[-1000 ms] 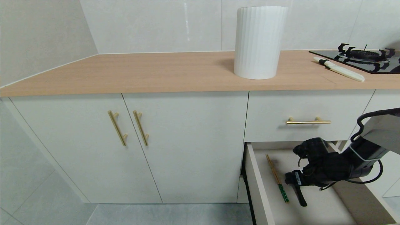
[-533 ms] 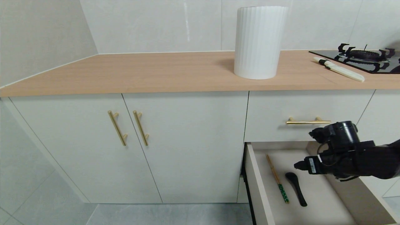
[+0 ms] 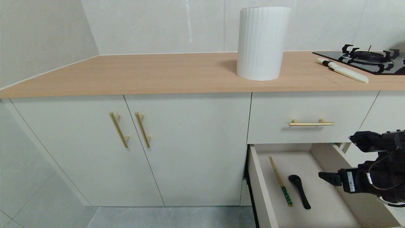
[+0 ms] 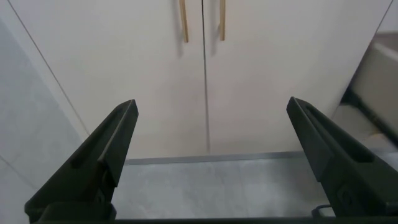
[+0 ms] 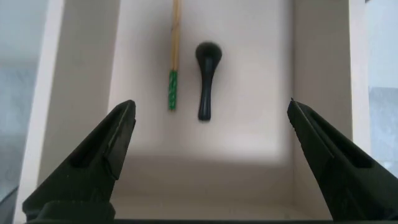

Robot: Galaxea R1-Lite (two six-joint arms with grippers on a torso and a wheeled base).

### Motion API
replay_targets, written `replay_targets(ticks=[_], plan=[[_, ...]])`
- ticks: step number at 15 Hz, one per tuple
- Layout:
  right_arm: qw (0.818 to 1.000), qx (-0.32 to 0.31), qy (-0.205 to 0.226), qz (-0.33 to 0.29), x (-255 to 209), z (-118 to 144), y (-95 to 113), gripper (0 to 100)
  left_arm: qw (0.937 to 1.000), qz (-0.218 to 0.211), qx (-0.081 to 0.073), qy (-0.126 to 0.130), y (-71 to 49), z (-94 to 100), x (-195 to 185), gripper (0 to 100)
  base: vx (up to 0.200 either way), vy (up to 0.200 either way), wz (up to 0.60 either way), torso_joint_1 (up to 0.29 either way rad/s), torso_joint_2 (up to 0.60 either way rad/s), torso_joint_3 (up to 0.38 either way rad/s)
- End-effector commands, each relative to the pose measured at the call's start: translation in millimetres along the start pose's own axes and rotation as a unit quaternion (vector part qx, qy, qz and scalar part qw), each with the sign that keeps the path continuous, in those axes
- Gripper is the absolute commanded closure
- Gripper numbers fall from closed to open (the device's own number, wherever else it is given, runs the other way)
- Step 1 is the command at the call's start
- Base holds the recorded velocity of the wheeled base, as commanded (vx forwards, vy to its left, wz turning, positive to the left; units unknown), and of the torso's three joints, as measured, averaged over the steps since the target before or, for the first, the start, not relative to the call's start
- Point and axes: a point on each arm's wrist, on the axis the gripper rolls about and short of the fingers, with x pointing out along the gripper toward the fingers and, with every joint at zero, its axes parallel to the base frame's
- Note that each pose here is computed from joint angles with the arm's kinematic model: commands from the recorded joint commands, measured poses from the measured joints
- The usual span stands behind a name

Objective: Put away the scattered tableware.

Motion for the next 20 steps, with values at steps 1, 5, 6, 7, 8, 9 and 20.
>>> replay_targets(ticks=[1,5,6,7,8,9,20], plan=[[1.000,-0.007,-0.025,0.013,-20.8,-6.2,3.0,0,1.0000,0.000,0.001,0.000,0.0,0.0,0.0,0,0.000,0.000,0.00,0.000,0.00,0.000],[0.999,-0.029,-0.015,0.038,-39.8,-18.2,10.6,0,1.0000,0.000,0.001,0.000,0.0,0.0,0.0,0,-0.150,0.000,0.00,0.002,0.00,0.004],[0.999,-0.032,-0.013,0.040,-41.0,-19.0,11.4,0,1.0000,0.000,0.001,0.001,-0.1,-0.5,0.1,0,-0.200,0.000,0.00,0.002,0.01,0.002],[0.999,-0.033,-0.010,0.041,-42.7,-18.5,11.6,0,1.0000,-0.001,0.001,0.000,0.0,0.0,0.0,0,-0.200,0.000,0.00,-0.007,0.00,0.002],[0.999,-0.035,-0.007,0.041,-43.0,-19.4,11.7,0,1.0000,-0.001,0.001,0.000,0.0,0.0,0.0,0,-0.200,0.000,0.00,0.007,0.01,0.002],[0.999,-0.036,0.002,0.041,-42.4,-20.9,11.6,0,1.0000,0.000,0.001,0.000,0.0,0.0,0.0,0,-0.200,0.000,0.00,0.002,0.00,0.002],[0.986,-0.060,0.155,0.028,-0.5,-43.0,18.0,0,0.9999,0.000,-0.013,-0.001,0.0,0.1,0.0,0,-0.145,0.000,0.00,0.000,0.00,0.003]])
